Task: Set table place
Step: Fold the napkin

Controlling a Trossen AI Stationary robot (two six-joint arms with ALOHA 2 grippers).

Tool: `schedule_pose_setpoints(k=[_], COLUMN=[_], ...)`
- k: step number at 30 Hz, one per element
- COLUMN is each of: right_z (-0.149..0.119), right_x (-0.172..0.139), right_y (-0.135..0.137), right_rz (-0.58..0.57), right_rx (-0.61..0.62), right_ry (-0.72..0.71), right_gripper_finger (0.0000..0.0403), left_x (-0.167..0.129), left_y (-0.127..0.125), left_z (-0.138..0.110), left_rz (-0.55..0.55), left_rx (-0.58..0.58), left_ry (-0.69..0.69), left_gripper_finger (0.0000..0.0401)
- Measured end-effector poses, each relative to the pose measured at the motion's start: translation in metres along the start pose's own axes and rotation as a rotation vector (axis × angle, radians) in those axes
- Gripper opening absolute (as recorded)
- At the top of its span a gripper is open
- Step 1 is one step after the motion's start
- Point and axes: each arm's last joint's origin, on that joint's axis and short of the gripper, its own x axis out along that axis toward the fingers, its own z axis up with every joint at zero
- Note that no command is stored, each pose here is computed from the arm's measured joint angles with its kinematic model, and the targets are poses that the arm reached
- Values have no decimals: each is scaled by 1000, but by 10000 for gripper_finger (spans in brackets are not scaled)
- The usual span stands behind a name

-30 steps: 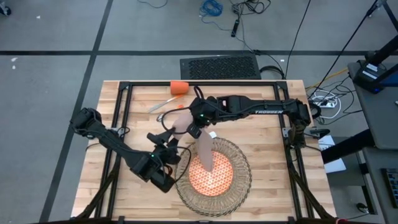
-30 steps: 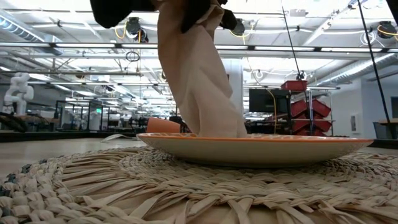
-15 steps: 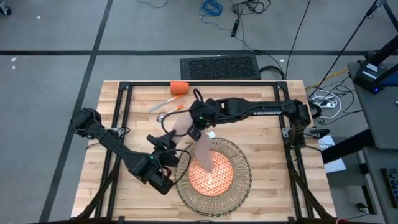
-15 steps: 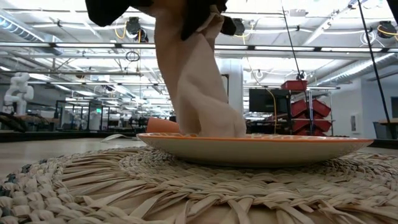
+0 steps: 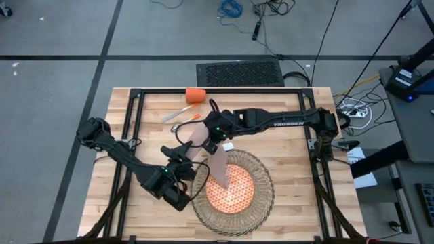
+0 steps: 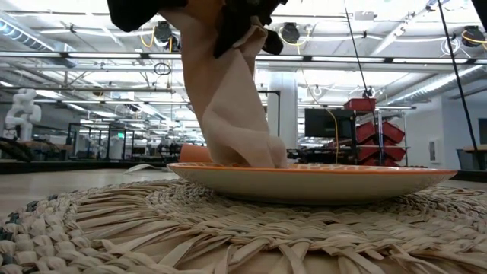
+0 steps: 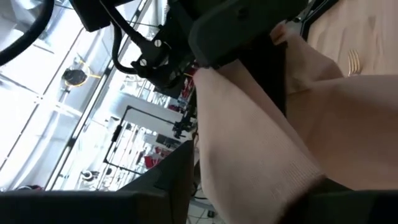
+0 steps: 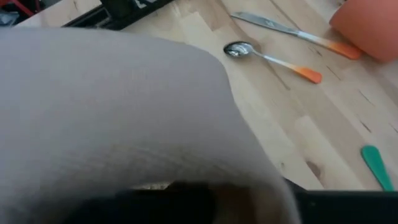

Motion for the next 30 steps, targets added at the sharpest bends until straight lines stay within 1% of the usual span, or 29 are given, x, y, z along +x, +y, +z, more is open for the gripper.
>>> schedule_pose_setpoints(k=[7, 19, 21, 24, 26, 28, 30], right_z=[2, 2, 2, 2, 2, 2, 1], right_x=[0, 0, 0, 0, 0, 0, 0], right_y=[-2, -1, -1, 0, 0, 0, 2], right_rz=[-3, 7, 7, 8, 8, 8, 10], right_rx=[6, 20, 21, 21, 21, 14, -2], right_ry=[-6, -16, -16, -15, -15, -15, -15], right_gripper_finger=[0, 0, 0, 0, 0, 0, 0], left_x=[-8, -1, -1, -1, -1, -1, -1], left_y=[-1, 0, 0, 0, 0, 0, 0], left_z=[5, 8, 10, 14, 16, 16, 16], left_rz=[-11, -2, -2, -2, -2, -2, -2], left_rx=[-1, -2, -4, 21, 41, 63, 80], left_ry=[-23, -2, -3, -3, -3, -3, -3], left_gripper_finger=[128, 127, 122, 97, 65, 24, 8])
